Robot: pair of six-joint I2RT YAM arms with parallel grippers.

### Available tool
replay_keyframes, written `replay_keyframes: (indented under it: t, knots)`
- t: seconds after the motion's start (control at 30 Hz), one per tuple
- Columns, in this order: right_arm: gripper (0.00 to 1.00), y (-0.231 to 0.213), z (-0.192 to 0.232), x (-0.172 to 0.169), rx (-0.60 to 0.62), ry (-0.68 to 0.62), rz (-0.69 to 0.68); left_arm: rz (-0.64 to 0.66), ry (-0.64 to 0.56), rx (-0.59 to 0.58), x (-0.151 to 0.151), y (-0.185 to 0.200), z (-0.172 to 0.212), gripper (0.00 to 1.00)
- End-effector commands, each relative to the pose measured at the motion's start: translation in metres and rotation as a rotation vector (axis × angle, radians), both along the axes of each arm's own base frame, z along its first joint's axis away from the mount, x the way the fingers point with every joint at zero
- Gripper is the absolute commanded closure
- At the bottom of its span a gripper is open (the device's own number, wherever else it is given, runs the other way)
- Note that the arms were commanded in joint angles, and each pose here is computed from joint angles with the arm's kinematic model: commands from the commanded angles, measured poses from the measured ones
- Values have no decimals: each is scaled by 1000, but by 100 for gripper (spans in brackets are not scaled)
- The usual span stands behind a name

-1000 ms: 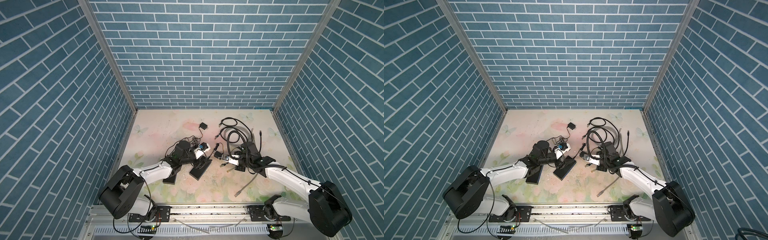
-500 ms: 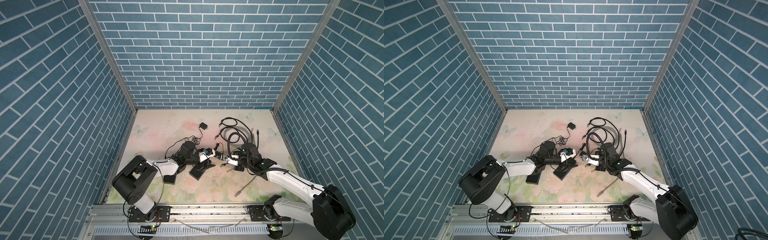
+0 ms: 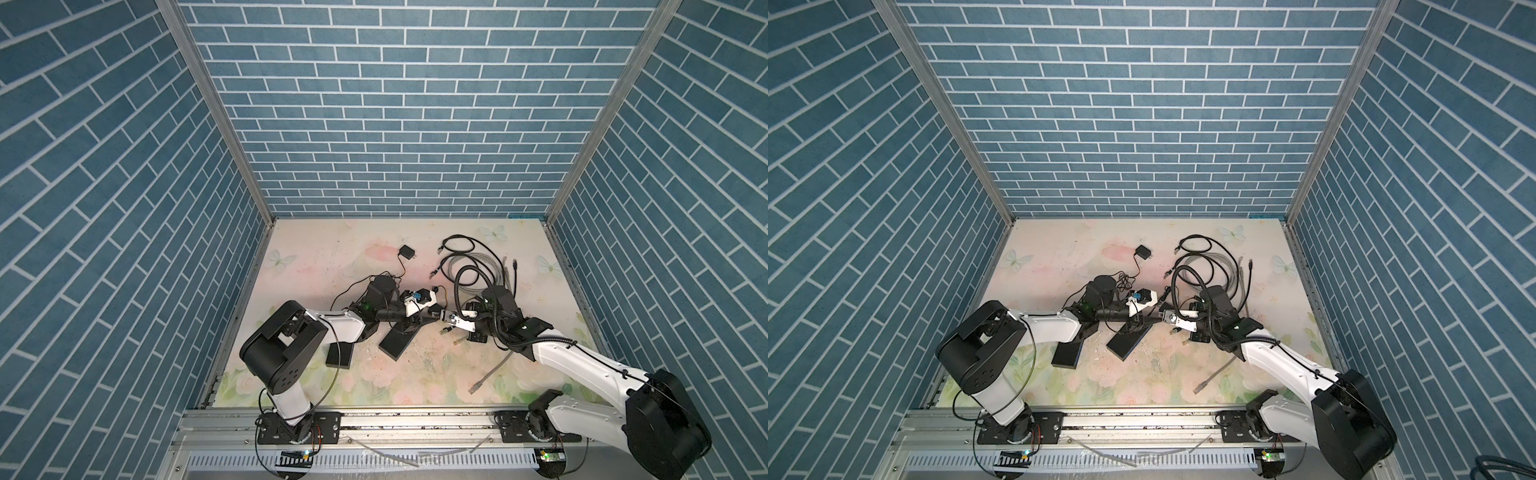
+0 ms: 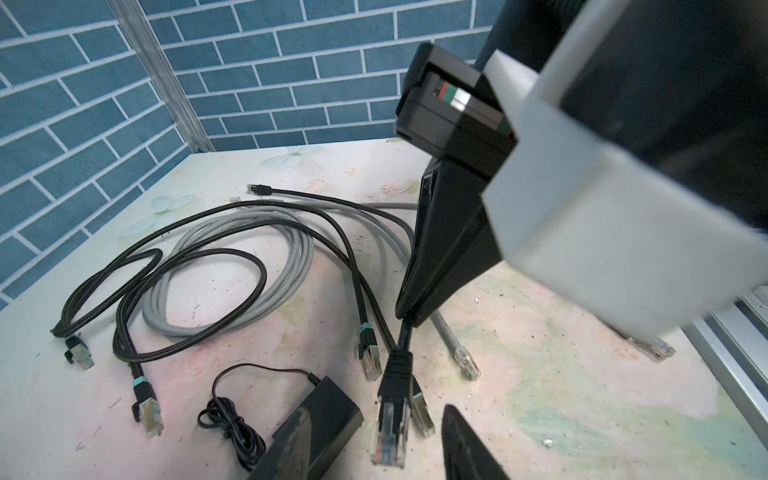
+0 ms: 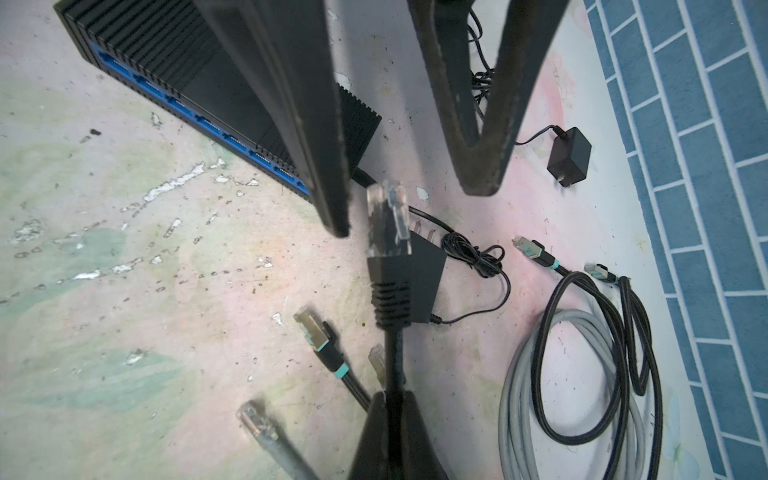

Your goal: Insert the plug into the switch port

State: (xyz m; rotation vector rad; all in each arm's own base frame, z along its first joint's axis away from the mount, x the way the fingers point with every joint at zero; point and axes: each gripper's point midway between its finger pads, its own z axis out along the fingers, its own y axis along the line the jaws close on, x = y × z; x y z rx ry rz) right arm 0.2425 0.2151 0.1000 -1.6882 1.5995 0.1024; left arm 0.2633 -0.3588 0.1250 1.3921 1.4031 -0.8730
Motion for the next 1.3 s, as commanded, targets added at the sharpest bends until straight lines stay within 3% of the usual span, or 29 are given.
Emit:
replay_keyframes:
  t: [0.0,0.27,0.83,1.27]
  knots:
    - [99,2,0,-4,-4,-25,33,-37,24,1,-3,-5,-2,51]
    - [99,1,2,-3,-2,-35,30,-37,35,52,-5,-1,-14,53]
    - [99,3,2,-4,0,-29,36,-41,2,26,-2,-5,-10,79]
    - [72,30,23,-20,200,258,-7,-24,-54,7,-5,1,-7,87]
